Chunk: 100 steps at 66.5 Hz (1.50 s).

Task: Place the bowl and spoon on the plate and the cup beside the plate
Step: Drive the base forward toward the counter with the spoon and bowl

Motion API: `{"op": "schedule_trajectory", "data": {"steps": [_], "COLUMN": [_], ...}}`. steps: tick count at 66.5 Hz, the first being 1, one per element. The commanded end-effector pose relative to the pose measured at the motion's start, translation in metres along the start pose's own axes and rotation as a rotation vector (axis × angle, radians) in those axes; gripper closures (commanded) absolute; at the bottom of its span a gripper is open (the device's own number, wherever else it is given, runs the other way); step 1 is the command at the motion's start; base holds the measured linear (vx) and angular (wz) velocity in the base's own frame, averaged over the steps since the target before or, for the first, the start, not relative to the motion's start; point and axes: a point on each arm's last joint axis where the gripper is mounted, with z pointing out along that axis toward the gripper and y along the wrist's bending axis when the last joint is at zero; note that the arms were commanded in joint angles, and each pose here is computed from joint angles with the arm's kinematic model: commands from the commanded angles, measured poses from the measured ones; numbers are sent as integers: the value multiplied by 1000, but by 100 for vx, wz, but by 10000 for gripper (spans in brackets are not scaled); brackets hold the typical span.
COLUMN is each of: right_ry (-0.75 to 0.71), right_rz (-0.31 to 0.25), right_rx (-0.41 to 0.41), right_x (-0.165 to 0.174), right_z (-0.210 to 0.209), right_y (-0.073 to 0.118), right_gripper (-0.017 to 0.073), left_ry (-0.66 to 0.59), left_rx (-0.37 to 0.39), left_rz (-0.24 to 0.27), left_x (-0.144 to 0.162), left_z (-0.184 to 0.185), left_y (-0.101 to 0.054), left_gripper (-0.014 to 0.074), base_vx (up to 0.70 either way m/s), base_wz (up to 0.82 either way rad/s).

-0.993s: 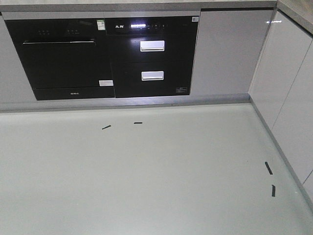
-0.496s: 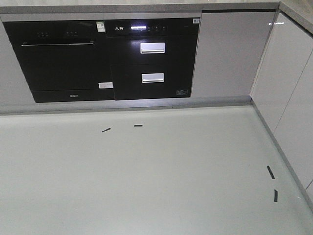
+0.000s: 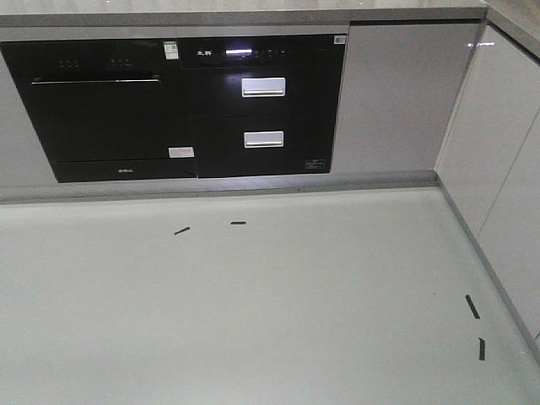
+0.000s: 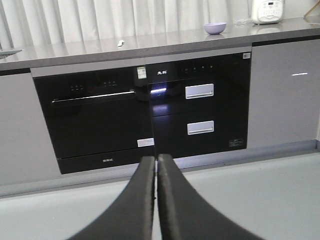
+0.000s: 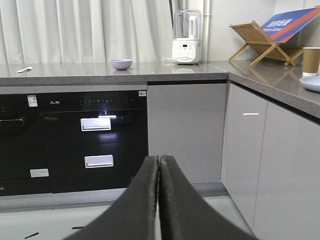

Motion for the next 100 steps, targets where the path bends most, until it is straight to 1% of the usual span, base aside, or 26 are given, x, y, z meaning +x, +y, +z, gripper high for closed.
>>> {"op": "schedule_trajectory", "data": {"steps": [1,34,100], "right_ry": [-81,-81,-81], "right_rz": [-13,-13,-13], "right_rx": [-10,-10,-10], "right_x": [-6,-6,-6], "right_z": [-1,-1,-1], "right_y": [1,1,1], "right_gripper": [566,566,566], "left_ry": [-74,-74,-74], "left_rx": [11,11,11], "left_rz": [-9,-9,-9], "left_x": [-9,-9,-9], "left_z": [0,0,0], "left_y": [-1,-1,-1], "left_gripper": [600,600,600], "base_vx": [6,5,8], "base_wz": [12,14,4]}}
